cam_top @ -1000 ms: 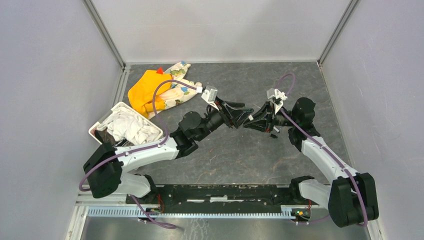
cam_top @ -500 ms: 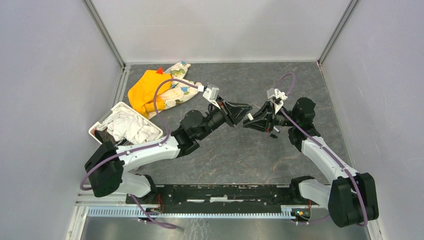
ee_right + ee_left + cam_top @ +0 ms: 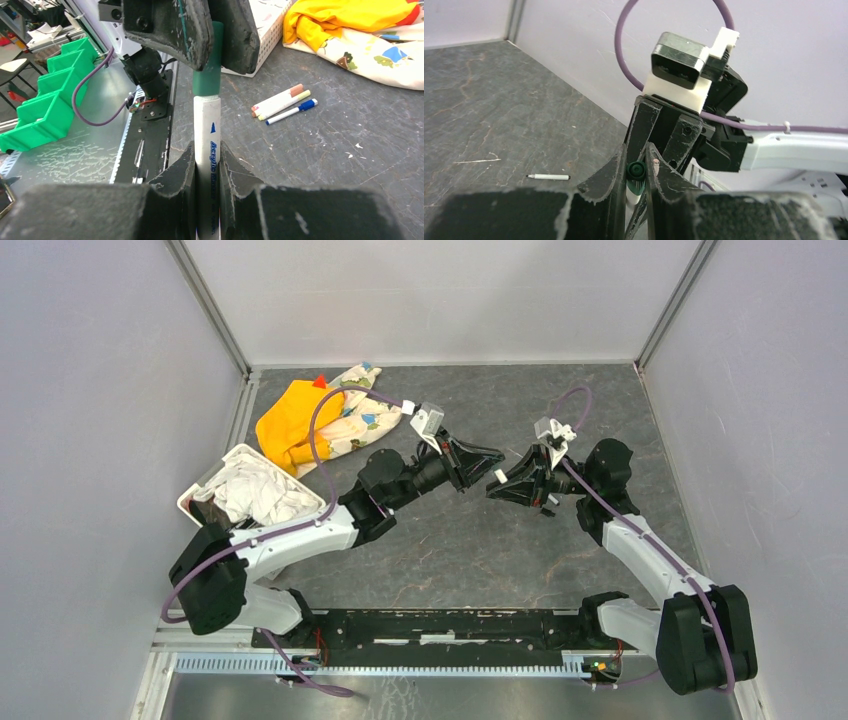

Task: Insert the pens into the pen caps
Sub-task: Press the pen cap onto the pen.

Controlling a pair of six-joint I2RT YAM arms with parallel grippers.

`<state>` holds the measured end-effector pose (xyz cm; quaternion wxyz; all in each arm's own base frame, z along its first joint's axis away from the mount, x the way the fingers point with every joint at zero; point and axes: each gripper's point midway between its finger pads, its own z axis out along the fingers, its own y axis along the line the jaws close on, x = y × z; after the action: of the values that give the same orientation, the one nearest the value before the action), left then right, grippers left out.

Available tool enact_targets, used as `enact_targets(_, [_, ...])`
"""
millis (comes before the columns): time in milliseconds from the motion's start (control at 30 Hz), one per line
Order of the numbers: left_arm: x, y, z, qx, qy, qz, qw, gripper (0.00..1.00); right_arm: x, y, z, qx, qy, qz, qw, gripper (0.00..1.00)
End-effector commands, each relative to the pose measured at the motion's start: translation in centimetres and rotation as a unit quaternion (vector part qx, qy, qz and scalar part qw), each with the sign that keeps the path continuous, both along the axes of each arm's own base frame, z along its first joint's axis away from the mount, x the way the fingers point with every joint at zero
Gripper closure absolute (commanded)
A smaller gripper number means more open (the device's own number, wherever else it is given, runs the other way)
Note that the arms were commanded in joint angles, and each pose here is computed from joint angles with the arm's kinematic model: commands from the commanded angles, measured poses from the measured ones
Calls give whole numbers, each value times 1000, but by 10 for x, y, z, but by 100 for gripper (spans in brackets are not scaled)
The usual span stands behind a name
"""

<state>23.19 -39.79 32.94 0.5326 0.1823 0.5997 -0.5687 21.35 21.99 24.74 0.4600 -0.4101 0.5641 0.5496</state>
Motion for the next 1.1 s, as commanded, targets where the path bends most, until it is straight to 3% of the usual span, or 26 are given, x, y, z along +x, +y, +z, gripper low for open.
enact_targets(0, [-23,-4,7,16,-67,-99,993,98,-4,-1,14,13,-25,4,1000,100])
enact_targets(433, [-36,-19,-20,4,-72,-138,988,98,-8,2,23,31,-33,0,999,100])
enact_targets(567, [-49,-27,-42,9,-33,-152,988,98,-5,2,27,38,-39,-10,998,100])
enact_targets(800, [-75,-33,-103,42,108,-167,979,98,13,1,32,38,-61,-37,997,100])
enact_targets(1067, [-82,-26,-149,82,189,-93,974,98,54,5,48,20,-93,-92,991,100])
